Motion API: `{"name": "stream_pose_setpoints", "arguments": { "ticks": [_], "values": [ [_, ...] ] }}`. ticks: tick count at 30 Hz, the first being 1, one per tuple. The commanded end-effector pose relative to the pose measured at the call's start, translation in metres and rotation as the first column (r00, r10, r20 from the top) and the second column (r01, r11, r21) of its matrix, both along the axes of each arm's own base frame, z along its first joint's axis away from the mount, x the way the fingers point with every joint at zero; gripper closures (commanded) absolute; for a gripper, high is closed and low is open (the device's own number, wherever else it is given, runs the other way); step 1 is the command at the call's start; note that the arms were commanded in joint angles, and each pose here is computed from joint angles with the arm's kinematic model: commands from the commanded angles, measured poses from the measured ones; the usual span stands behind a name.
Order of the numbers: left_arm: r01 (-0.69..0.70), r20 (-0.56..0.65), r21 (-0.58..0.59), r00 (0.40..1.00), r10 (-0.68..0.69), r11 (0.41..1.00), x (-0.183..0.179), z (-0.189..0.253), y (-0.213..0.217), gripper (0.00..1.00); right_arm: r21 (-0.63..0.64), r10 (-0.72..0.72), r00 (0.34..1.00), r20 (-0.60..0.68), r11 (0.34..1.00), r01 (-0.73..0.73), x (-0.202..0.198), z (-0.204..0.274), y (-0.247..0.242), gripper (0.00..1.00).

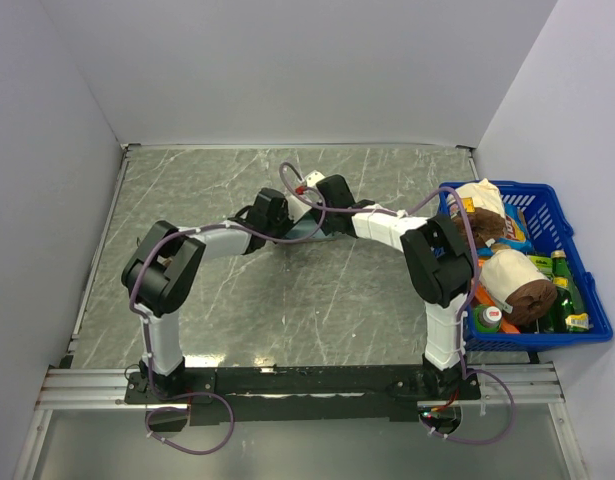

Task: Organize the sunglasses
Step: Pick up the sunglasses from the center of the board.

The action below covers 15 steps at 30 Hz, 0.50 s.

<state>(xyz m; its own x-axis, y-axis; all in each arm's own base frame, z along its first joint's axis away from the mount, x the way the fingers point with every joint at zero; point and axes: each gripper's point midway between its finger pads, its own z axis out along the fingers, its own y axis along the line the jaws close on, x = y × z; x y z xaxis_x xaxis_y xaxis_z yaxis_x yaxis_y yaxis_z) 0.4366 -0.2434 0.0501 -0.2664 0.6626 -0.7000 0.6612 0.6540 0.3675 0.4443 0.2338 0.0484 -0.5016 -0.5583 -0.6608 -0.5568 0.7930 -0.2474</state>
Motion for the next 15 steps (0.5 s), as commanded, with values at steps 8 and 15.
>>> {"name": "stream_pose_setpoints", "arguments": {
  "ticks": [8,15],
  "values": [
    [0.012,0.139,-0.060,0.990,-0.004,0.998,-0.010,0.066,0.009,0.45,0.007,0.089,0.995,0.039,0.996,-0.089,-0.027,0.061,0.004,0.34],
    [-0.050,0.154,-0.093,0.986,0.064,0.994,-0.027,0.105,0.060,0.09,-0.014,0.176,0.984,0.023,0.984,-0.176,-0.068,0.091,-0.017,0.00]
  ]
}}
